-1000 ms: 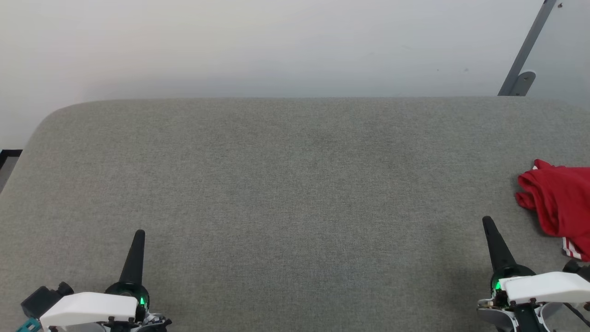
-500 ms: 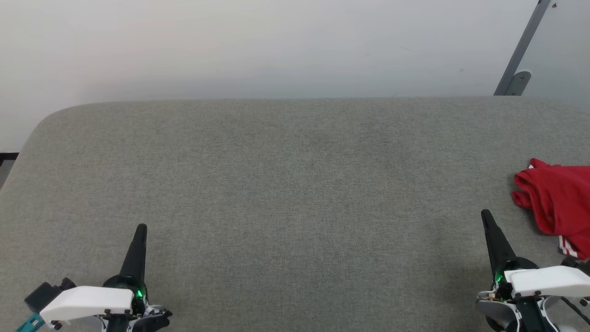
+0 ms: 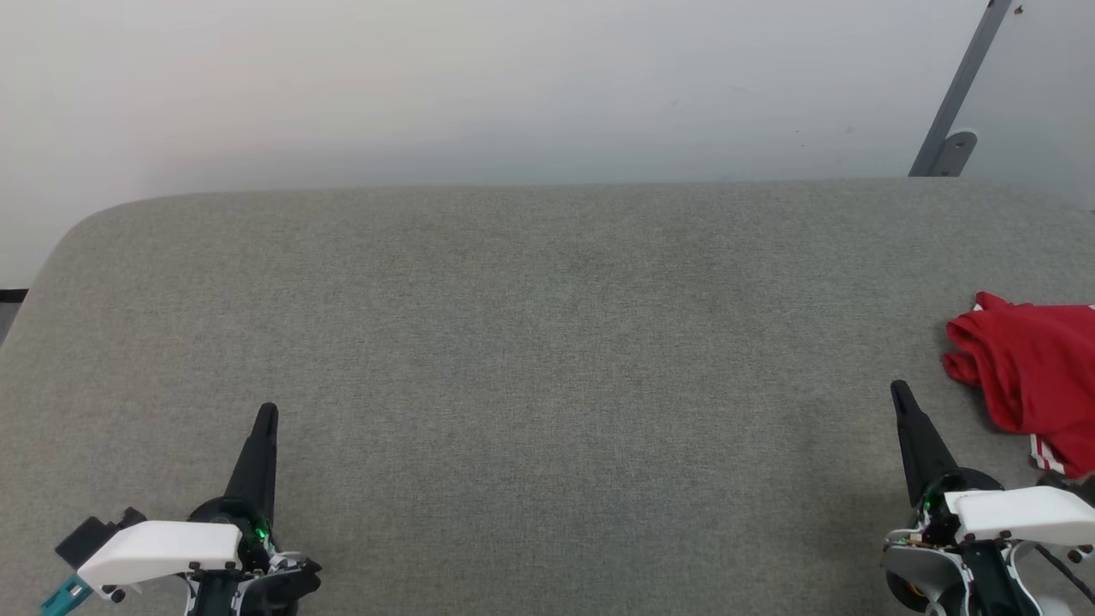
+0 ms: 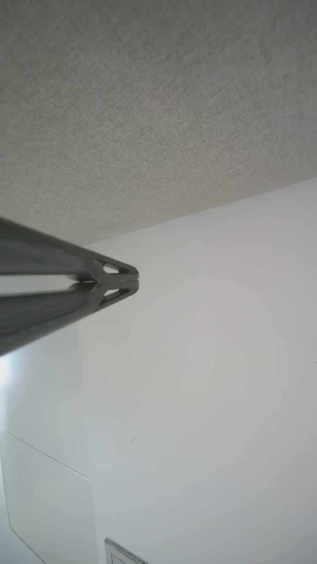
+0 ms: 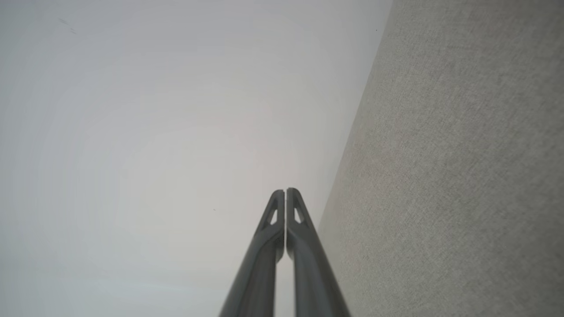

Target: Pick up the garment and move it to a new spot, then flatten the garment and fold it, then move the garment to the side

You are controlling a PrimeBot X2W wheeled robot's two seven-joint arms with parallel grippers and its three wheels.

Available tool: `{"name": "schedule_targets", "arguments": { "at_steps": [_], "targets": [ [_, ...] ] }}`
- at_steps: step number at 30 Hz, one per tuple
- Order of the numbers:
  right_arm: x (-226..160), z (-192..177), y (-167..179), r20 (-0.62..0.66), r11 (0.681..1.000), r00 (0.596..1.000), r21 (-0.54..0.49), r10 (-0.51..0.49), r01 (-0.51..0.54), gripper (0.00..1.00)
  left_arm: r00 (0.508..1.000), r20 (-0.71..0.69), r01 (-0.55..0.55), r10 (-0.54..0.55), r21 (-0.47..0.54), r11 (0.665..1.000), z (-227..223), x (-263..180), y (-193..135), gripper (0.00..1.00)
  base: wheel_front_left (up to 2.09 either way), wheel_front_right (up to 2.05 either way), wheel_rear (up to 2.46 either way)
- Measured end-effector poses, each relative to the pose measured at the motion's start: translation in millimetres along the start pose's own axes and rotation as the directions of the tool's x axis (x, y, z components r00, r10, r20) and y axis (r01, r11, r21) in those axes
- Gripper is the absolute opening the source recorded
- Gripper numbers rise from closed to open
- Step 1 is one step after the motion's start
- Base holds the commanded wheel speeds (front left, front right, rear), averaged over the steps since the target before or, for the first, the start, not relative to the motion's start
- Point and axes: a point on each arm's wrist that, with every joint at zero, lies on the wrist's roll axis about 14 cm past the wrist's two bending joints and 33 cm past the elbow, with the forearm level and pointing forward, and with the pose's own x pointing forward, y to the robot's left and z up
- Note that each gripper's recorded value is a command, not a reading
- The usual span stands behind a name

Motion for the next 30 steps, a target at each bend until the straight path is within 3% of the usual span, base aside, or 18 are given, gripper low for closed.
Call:
{"name": "schedule_targets", "arguments": {
  "at_steps": [16,30],
  "targets": [
    [1.8,2.8,4.5,0.005,0.995,1.0,0.097,0.017,-0.017,0.0,1.0,-0.017,0.017,-0.019,-0.094,0.995,-5.6,6.6,-5.7,0.0,0.0,0.0,0.0],
    [1.8,3.2,4.3,0.006,0.995,1.0,0.098,0.016,-0.017,0.0,1.0,-0.016,0.018,-0.02,-0.097,0.995,-5.1,6.9,-6.1,0.0,0.0,0.0,0.0]
  ]
}}
